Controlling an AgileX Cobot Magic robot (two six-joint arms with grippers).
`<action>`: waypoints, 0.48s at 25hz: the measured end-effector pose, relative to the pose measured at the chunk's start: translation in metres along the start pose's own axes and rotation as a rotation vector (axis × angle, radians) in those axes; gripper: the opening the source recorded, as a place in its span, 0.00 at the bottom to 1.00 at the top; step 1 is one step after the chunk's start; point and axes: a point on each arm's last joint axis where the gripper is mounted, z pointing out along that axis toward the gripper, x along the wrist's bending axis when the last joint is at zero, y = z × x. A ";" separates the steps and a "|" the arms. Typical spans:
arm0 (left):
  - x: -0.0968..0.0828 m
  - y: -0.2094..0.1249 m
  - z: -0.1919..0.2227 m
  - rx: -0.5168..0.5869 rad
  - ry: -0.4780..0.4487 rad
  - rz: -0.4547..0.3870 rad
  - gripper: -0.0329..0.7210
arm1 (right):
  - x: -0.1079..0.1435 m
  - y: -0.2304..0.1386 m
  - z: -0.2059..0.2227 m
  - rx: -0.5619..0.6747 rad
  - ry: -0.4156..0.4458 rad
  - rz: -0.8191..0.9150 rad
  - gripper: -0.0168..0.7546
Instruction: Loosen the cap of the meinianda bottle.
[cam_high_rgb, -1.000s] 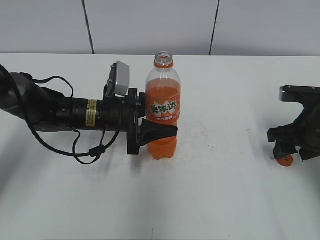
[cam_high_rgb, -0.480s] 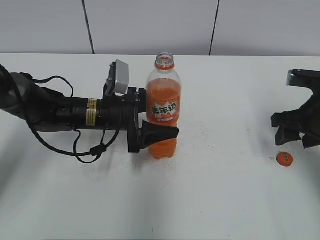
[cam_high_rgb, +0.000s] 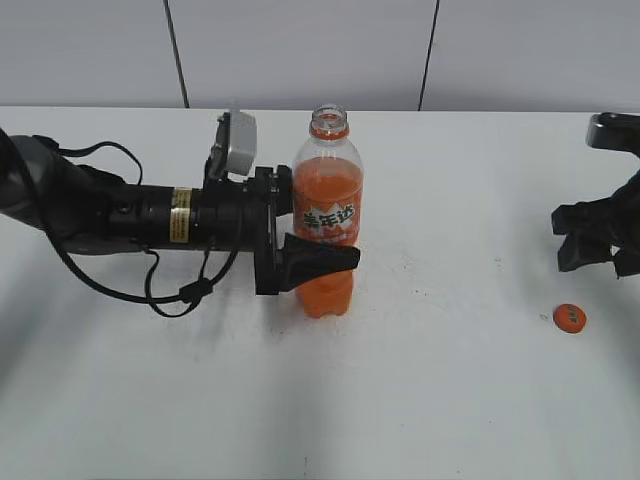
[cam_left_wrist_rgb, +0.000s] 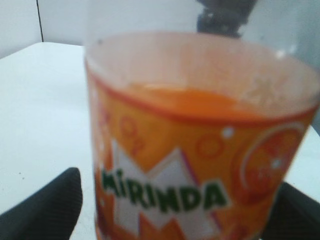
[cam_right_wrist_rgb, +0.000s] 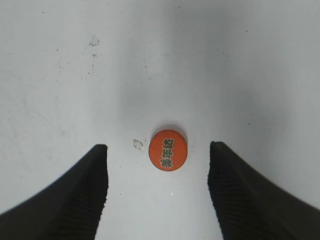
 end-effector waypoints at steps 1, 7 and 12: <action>0.000 0.003 -0.001 -0.002 0.000 0.005 0.85 | 0.000 0.001 -0.002 0.003 0.000 -0.001 0.63; -0.003 0.037 -0.007 -0.041 0.007 0.065 0.83 | 0.003 0.017 -0.030 -0.031 0.009 -0.006 0.63; -0.009 0.070 -0.014 -0.074 0.008 0.111 0.83 | 0.006 0.028 -0.058 -0.092 0.019 -0.010 0.63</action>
